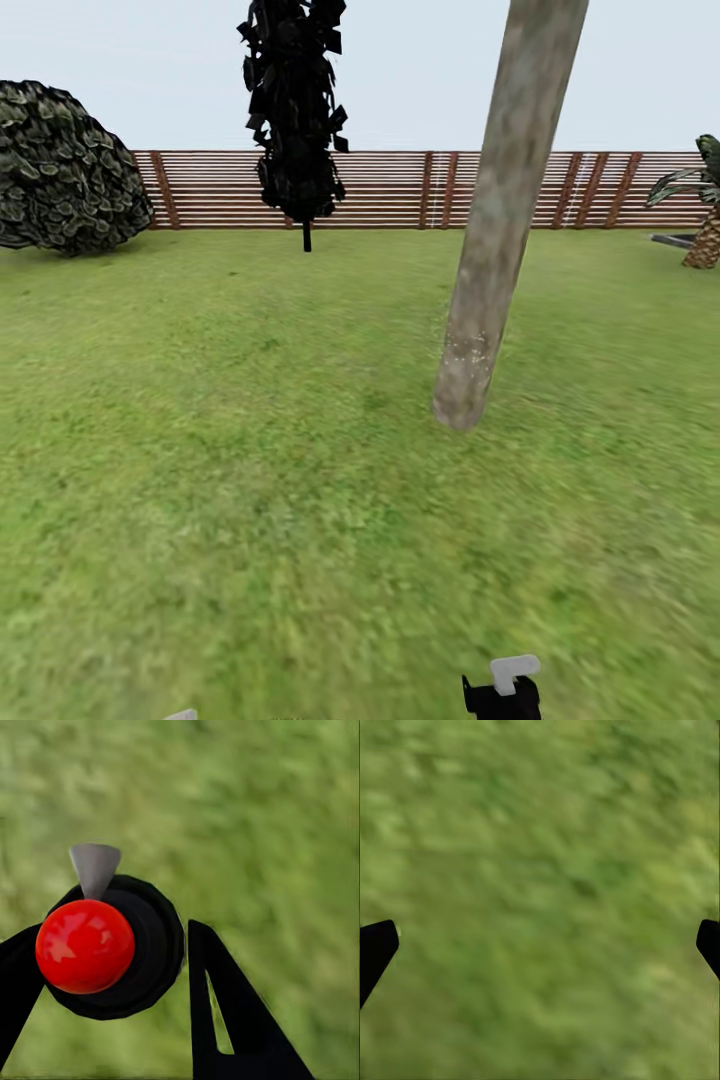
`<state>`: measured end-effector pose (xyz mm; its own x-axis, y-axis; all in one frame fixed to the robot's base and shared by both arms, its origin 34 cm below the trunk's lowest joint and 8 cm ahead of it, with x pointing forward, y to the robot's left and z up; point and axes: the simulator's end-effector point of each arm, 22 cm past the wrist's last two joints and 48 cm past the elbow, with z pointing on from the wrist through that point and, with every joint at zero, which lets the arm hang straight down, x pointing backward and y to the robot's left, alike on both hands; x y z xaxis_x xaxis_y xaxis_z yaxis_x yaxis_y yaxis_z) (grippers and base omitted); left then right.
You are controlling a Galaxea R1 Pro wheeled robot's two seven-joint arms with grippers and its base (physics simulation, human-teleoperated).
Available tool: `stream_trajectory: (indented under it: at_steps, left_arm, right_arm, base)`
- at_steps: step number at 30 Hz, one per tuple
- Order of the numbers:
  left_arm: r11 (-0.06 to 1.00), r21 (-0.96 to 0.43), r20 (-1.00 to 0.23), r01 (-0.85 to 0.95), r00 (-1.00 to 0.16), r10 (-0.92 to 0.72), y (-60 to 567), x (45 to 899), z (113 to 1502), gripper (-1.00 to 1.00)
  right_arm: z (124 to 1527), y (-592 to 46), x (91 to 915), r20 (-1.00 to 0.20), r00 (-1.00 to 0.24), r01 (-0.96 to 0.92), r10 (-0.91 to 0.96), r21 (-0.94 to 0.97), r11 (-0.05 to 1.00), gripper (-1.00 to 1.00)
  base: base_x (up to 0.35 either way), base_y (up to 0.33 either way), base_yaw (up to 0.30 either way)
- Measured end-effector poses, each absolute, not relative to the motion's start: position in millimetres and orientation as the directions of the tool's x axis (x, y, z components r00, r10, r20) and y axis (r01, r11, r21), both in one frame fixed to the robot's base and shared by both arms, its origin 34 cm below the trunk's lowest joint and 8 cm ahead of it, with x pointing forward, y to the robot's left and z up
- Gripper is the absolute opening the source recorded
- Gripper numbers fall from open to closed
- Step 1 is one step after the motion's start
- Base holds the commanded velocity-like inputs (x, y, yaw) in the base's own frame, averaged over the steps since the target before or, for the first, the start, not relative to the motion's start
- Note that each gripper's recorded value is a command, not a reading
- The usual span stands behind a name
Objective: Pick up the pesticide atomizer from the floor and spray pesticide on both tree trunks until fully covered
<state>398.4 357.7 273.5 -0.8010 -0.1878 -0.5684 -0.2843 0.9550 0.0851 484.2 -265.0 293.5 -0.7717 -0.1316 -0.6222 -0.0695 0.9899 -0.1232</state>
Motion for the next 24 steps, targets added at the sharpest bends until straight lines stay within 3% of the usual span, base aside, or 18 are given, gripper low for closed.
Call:
stream_trajectory:
  at_steps: [11,24]
  left_arm:
    - [0.955,0.086,-0.566,-0.283,-0.803,-0.187,357.7,397.2,272.4,-1.00]
    - [0.954,0.088,-0.560,-0.286,-0.806,-0.190,357.9,392.8,270.3,-1.00]
  right_arm:
    - [291.8,-265.0,482.6,-0.619,-0.775,-0.070,-0.132,-0.123,0.990,1.00]
    - [289.4,-265.0,480.3,-0.614,-0.778,-0.071,-0.132,-0.123,0.990,1.00]
  base:
    - [-0.005,0.000,0.283]
    - [-0.267,-0.155,0.283]
